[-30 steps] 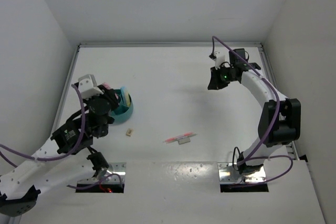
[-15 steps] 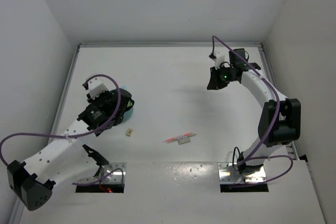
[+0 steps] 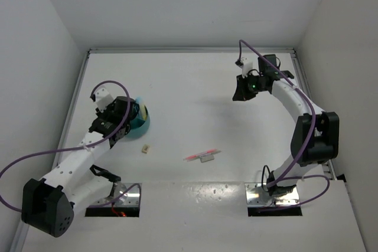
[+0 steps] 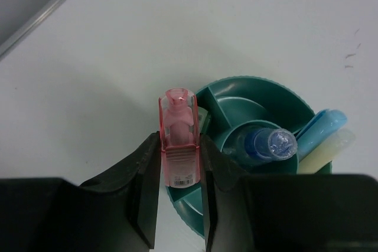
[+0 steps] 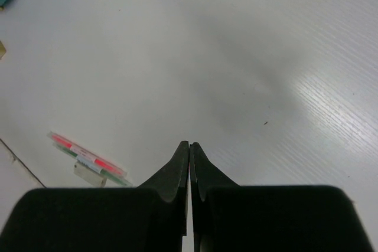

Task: Sort the stationery into containers
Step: Place the stationery in the storage box.

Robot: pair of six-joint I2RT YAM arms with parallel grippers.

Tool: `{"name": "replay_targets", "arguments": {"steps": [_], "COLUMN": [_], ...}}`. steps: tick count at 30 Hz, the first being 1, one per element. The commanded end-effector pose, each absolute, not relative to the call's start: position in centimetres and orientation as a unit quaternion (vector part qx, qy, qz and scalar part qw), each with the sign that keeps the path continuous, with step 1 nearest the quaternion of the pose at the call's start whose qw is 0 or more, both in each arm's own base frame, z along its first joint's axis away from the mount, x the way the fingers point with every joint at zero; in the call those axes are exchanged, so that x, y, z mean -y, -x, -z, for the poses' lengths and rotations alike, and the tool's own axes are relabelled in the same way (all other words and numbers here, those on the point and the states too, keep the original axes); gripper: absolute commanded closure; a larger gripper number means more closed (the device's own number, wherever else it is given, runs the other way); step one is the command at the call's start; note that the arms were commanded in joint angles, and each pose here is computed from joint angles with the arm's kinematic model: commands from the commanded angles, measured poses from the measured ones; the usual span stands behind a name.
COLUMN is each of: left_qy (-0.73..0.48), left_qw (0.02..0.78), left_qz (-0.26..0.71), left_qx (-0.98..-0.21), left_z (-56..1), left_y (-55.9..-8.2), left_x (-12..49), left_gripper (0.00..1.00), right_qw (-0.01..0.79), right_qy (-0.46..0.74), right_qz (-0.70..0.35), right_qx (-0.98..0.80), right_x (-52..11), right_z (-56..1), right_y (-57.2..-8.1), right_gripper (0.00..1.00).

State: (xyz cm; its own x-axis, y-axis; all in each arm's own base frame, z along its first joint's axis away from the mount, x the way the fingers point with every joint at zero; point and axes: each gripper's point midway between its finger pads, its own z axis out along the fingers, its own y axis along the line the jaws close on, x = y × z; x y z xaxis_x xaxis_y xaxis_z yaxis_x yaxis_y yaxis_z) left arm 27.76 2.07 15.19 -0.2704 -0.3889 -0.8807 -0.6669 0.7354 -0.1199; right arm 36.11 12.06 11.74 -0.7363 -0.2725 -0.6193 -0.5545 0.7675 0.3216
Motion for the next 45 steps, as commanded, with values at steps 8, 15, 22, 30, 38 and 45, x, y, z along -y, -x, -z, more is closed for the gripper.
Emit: {"name": "replay_targets", "arguments": {"steps": [8, 15, 22, 30, 38, 45], "left_qy": [0.345, 0.350, 0.358, 0.363, 0.364, 0.222], "left_qw": [0.496, 0.484, 0.481, 0.494, 0.509, 0.552], "left_qz": [-0.100, -0.098, -0.089, -0.083, -0.081, 0.081], "left_qx": [-0.790, -0.796, -0.795, -0.786, -0.776, -0.799], "left_z": [-13.6, -12.4, -11.7, -13.8, -17.2, -23.4], "left_y": [-29.7, -29.2, -28.5, -29.0, -29.5, -29.5], "left_x": [-1.8, -1.9, -2.0, -2.2, -2.7, 3.3], "left_gripper": [1.00, 0.99, 0.78, 0.55, 0.57, 0.79], "right_qw": [0.309, 0.310, 0.310, 0.310, 0.310, 0.296], "right_qy": [0.238, 0.235, 0.235, 0.237, 0.238, 0.275], "right_qz": [-0.262, -0.265, -0.265, -0.269, -0.273, -0.325], "right_qx": [-0.883, -0.882, -0.882, -0.881, -0.879, -0.855], "right_x": [-12.3, -12.1, -12.1, -12.3, -12.4, -13.9], "right_z": [-14.0, -14.1, -14.1, -14.2, -14.2, -15.0], "right_y": [-36.1, -36.2, -36.2, -36.1, -36.1, -34.6], "right_gripper": [1.00, 1.00, 1.00, 1.00, 1.00, 0.43]}}
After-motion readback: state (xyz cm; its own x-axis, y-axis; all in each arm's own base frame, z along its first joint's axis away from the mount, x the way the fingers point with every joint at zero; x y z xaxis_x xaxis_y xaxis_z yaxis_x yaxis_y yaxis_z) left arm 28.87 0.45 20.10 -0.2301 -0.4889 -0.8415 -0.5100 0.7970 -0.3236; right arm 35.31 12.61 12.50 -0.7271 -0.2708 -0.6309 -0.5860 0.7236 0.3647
